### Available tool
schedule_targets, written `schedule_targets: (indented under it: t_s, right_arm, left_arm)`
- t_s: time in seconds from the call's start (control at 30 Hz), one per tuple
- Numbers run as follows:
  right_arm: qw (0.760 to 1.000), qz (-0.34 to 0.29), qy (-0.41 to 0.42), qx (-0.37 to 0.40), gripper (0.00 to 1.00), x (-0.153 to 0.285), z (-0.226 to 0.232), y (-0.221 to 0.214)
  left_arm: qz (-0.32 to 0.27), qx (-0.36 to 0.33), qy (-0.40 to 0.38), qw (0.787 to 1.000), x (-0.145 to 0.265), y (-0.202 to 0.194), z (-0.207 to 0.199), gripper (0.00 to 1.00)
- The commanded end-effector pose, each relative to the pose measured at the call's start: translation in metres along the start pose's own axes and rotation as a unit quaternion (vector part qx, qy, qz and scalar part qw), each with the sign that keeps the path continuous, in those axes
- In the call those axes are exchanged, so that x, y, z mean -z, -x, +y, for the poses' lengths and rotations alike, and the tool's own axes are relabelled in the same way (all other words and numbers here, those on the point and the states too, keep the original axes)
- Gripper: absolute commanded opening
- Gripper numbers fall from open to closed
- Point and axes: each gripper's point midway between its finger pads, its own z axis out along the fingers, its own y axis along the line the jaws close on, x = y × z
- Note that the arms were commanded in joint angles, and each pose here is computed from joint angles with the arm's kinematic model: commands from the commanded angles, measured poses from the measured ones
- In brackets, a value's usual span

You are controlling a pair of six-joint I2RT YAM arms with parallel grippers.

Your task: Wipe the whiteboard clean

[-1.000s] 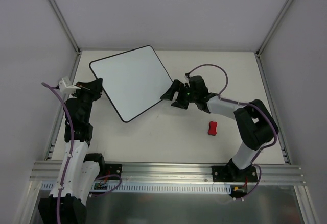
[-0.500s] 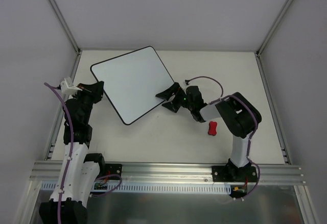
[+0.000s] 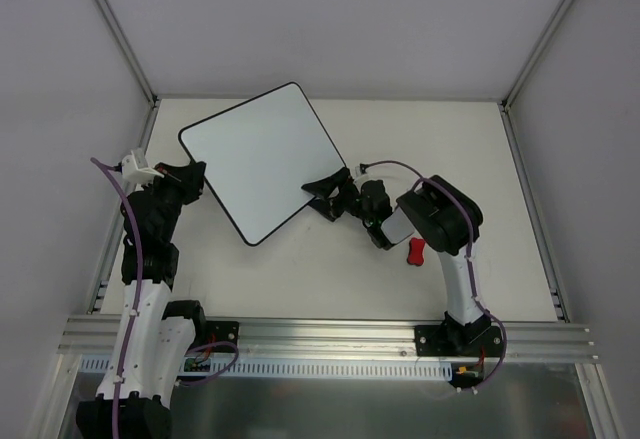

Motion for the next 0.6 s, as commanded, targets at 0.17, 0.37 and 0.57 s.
schedule_targets:
  t_s: [0.17,0.37,0.57]
  right_arm:
    - [0.989,-0.031,0.132,0.062,0.66,-0.002,0.07,0.01]
    - [0.984,-0.022,0.155,0.086,0.56,-0.001,0.09,0.008]
    - [0.984,-0.018,0.155,0.089,0.42,0.0,0.089,0.005]
  left_arm:
    - [-0.01,-0.036,-0.053,0.998,0.005,0.014,-0.026,0.0]
    - [0.004,-0.026,-0.039,0.999,0.004,0.0,-0.014,0.0]
    - [0.017,-0.02,-0.021,0.999,0.004,-0.014,-0.001,0.0]
